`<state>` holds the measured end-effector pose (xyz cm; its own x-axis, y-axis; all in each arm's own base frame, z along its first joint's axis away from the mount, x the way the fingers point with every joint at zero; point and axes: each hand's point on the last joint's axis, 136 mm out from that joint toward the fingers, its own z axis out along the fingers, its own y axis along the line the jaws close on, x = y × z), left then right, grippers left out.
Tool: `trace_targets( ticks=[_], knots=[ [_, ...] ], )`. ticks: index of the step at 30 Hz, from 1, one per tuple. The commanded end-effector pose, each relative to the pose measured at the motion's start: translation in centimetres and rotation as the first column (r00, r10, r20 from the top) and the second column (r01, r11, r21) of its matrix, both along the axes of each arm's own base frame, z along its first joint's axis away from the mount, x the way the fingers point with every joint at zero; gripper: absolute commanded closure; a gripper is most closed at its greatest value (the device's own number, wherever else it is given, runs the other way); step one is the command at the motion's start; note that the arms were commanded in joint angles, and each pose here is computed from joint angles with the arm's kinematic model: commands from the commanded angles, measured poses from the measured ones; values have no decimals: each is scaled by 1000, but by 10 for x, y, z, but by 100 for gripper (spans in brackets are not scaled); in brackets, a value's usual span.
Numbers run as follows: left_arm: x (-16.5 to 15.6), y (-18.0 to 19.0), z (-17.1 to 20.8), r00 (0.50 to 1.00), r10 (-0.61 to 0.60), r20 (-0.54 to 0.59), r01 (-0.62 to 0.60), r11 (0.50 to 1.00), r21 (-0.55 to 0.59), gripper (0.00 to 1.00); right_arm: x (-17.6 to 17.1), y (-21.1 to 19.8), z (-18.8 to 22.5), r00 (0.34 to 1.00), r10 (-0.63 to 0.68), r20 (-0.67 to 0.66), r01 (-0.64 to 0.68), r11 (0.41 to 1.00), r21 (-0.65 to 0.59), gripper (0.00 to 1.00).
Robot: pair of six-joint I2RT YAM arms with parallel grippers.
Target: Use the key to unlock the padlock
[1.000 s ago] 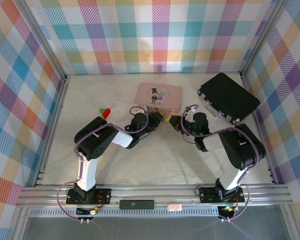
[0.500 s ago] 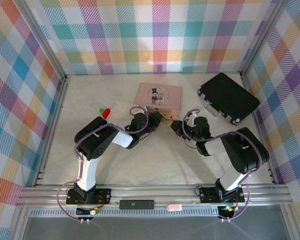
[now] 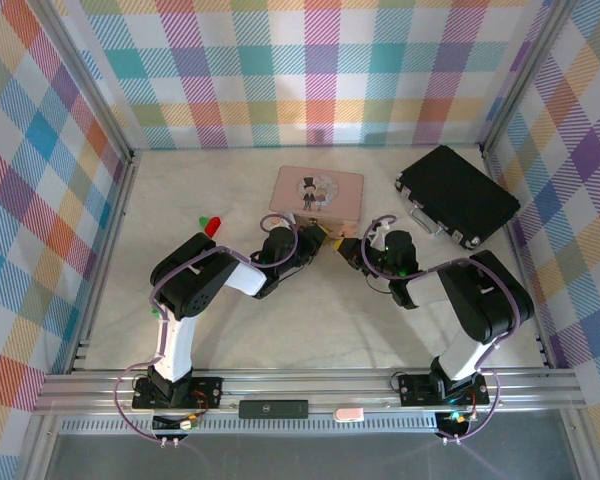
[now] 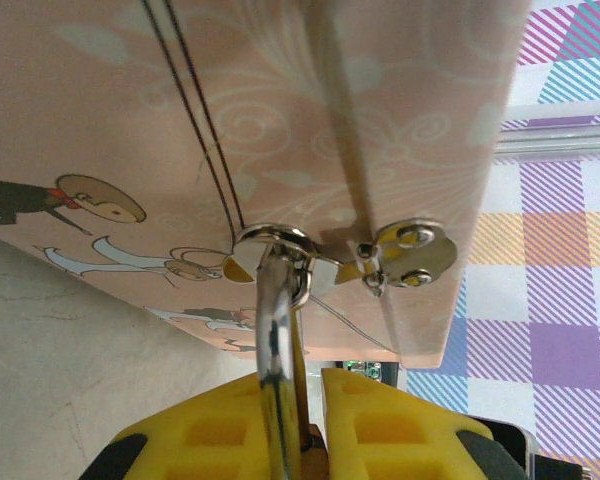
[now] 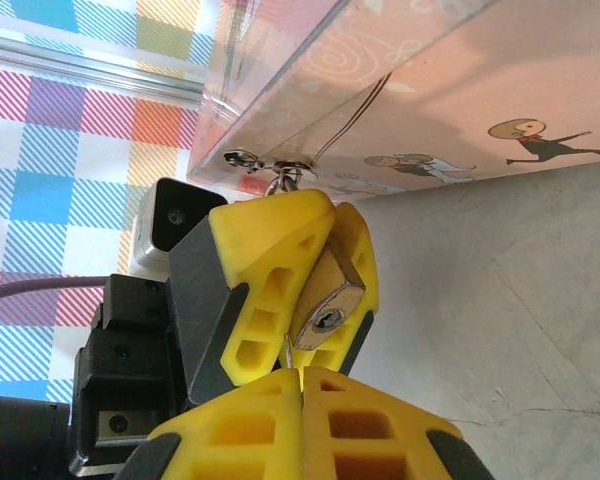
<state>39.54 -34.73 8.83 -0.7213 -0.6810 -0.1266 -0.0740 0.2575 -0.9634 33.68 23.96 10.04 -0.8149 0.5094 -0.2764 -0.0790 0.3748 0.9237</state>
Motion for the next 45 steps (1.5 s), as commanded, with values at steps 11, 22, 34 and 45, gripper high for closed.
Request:
trace_targets(
  ticks=[11, 22, 34, 45],
  knots=[
    [-1, -11, 34, 997, -15, 80, 21, 997, -78, 100, 1, 3, -2, 1000, -13, 0, 13, 1000, -3, 100],
    [-3, -14, 41, 996, -23, 92, 31, 996, -87, 100, 1, 5, -5, 1000, -13, -5, 13, 1000, -3, 100],
    [-8, -18, 48, 994, -37, 99, 47, 994, -99, 100, 14, 11, 2, 1000, -11, 14, 11, 1000, 12, 100],
    [-5, -15, 54, 993, -13, 119, 26, 994, -104, 100, -8, 4, -6, 1000, 31, 2, -31, 999, 23, 100]
  ],
)
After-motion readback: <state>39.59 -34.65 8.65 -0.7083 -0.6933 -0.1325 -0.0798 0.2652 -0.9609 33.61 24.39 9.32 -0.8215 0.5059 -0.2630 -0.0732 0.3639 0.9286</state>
